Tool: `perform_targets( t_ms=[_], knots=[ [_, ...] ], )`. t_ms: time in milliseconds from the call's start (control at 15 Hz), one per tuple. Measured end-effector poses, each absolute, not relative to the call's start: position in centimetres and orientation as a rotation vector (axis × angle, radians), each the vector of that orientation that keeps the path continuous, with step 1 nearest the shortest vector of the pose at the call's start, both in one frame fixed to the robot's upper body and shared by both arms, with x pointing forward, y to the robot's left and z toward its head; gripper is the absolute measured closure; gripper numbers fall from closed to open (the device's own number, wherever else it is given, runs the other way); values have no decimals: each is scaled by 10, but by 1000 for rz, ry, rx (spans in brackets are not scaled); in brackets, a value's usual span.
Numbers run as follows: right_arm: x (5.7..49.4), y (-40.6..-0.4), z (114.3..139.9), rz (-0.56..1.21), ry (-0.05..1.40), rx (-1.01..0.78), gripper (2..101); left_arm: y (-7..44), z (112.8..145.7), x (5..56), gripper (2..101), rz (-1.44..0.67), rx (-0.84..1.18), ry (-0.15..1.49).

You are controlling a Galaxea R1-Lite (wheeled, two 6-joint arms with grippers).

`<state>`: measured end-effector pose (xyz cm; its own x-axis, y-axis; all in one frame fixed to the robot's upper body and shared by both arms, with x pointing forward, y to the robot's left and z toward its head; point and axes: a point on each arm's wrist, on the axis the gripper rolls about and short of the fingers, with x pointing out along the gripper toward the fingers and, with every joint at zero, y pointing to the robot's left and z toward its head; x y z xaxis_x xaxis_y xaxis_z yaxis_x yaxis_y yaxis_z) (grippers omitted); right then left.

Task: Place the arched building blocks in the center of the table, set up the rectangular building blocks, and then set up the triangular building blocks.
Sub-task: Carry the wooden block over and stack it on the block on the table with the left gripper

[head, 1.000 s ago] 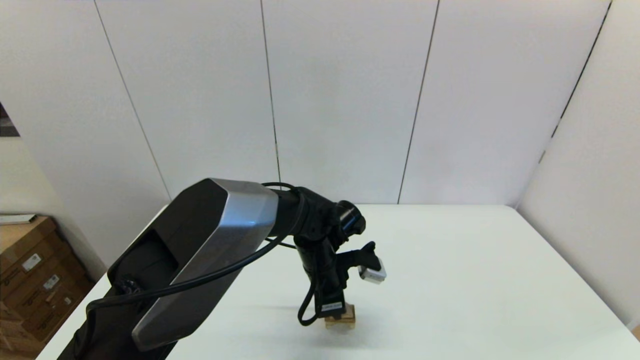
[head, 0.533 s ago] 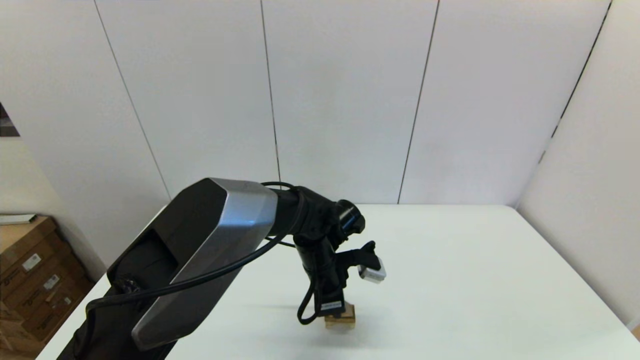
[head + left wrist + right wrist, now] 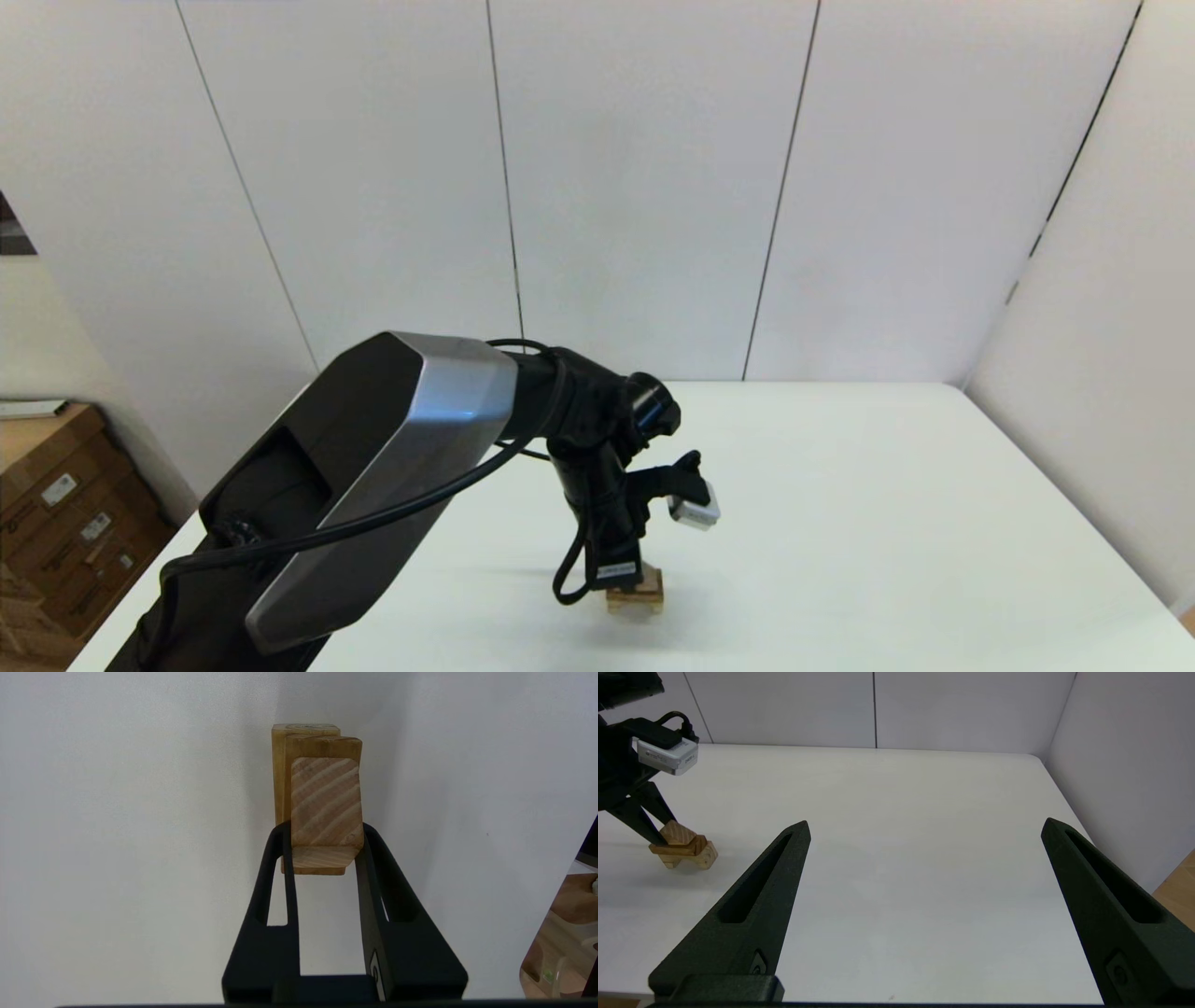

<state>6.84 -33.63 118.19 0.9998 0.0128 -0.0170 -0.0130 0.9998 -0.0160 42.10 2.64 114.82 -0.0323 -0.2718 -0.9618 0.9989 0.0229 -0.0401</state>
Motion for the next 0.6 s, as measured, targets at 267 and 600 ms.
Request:
perform_targets(
  t_ms=[267, 600],
  knots=[
    [68, -336, 1182, 13, 17, -16, 43, 26, 1148, 421, 811, -1335, 970, 1041],
    [68, -336, 1182, 13, 17, -16, 43, 26, 1148, 421, 811, -1336, 971, 1040]
  ],
)
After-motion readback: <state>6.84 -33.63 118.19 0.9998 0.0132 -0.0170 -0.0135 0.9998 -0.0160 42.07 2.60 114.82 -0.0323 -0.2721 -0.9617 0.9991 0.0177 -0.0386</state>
